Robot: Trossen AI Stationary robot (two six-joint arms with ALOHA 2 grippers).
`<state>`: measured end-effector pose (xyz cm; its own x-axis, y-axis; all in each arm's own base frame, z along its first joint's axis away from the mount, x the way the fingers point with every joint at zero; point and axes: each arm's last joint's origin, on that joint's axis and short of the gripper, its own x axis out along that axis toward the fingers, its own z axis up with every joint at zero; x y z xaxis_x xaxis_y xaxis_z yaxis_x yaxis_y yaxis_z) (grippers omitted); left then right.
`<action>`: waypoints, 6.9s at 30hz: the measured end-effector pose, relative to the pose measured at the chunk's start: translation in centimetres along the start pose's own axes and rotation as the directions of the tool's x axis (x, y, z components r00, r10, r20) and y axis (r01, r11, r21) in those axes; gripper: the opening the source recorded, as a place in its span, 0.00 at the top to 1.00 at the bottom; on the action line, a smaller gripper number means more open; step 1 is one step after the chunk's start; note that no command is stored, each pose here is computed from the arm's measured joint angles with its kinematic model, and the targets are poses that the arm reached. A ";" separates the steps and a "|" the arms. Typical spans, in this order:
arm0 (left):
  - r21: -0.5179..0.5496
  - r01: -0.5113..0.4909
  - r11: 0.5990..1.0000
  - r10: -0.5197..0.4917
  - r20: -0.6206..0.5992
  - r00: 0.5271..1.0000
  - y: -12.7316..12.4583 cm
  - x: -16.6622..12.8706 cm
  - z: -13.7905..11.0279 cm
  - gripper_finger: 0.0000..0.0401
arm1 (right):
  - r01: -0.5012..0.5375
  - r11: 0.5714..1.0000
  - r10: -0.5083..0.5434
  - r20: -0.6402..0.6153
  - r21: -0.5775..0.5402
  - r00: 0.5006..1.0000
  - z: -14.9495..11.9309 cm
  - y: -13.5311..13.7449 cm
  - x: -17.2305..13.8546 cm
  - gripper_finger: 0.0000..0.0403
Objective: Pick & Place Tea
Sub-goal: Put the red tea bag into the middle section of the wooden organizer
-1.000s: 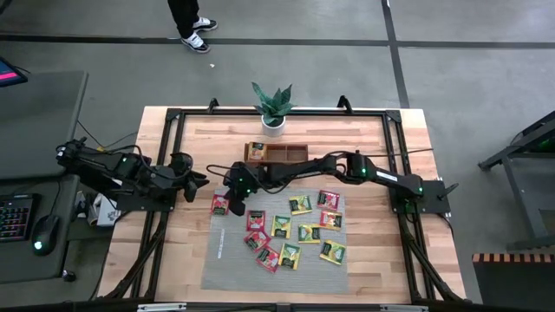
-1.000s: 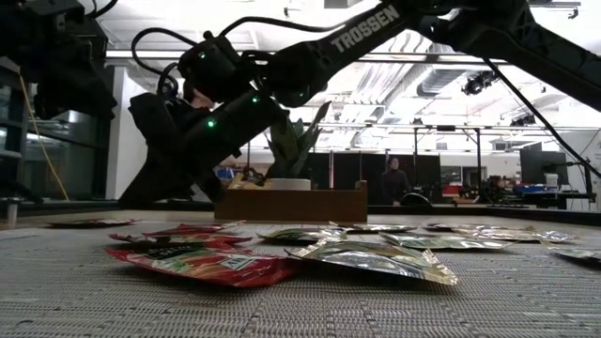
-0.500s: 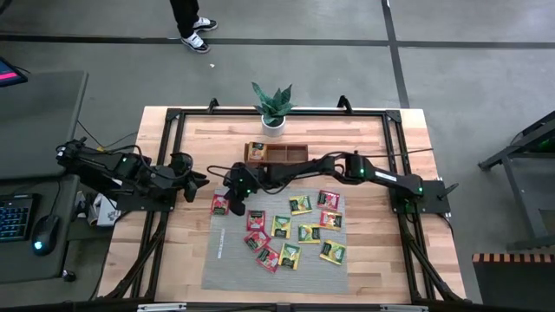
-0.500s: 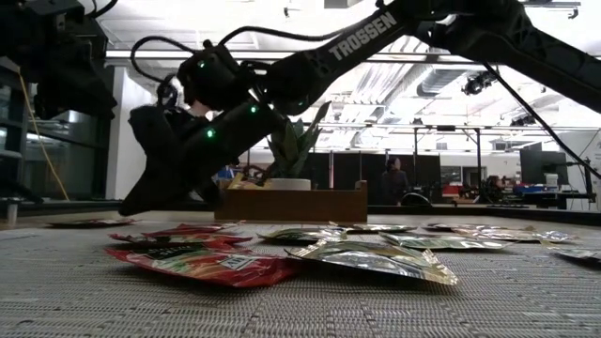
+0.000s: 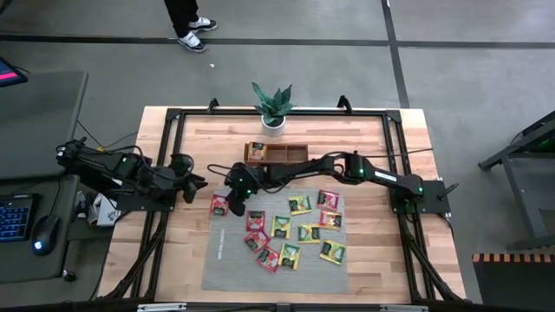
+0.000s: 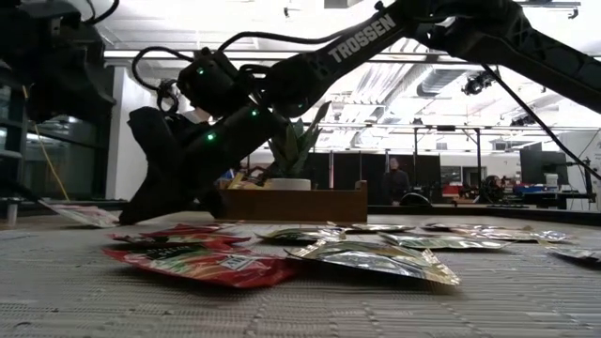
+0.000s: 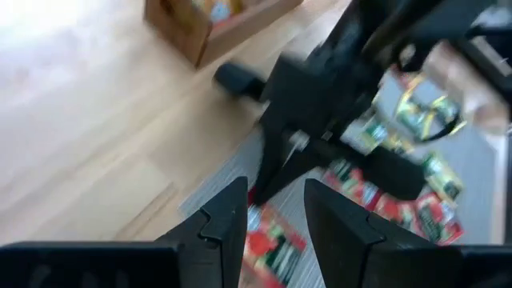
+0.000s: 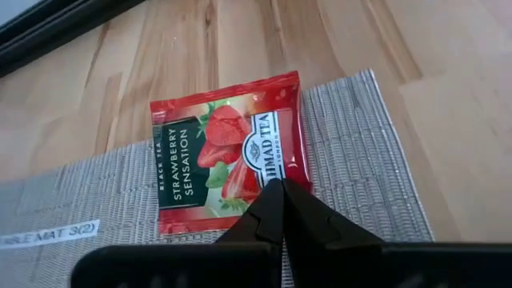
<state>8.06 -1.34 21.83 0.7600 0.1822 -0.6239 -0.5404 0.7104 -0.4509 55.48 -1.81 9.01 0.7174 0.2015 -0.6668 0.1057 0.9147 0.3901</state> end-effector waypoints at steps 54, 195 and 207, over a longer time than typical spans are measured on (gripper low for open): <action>-0.749 -0.230 0.621 -0.086 -0.357 0.930 0.9 5.6 -4.9 0.69 | -0.066 0.998 0.066 -0.010 -0.024 0.998 -0.2 0.0 0.2 1.00; 0.190 0.191 0.963 -0.052 -0.566 0.823 -10.2 6.2 1.6 1.00 | -0.460 0.811 0.417 -0.195 -0.361 0.888 6.4 7.9 -14.8 0.85; 0.341 0.090 0.936 0.110 -0.526 0.843 -14.3 6.5 4.7 1.00 | -0.330 0.871 0.297 -0.146 -0.364 0.944 6.7 7.3 -14.8 0.56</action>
<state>22.42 -7.12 27.14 0.3913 -0.1260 -0.9116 -0.3141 0.9128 -0.2610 50.25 -0.45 25.92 0.6080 0.5130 -0.6060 -0.3959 0.8575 0.3287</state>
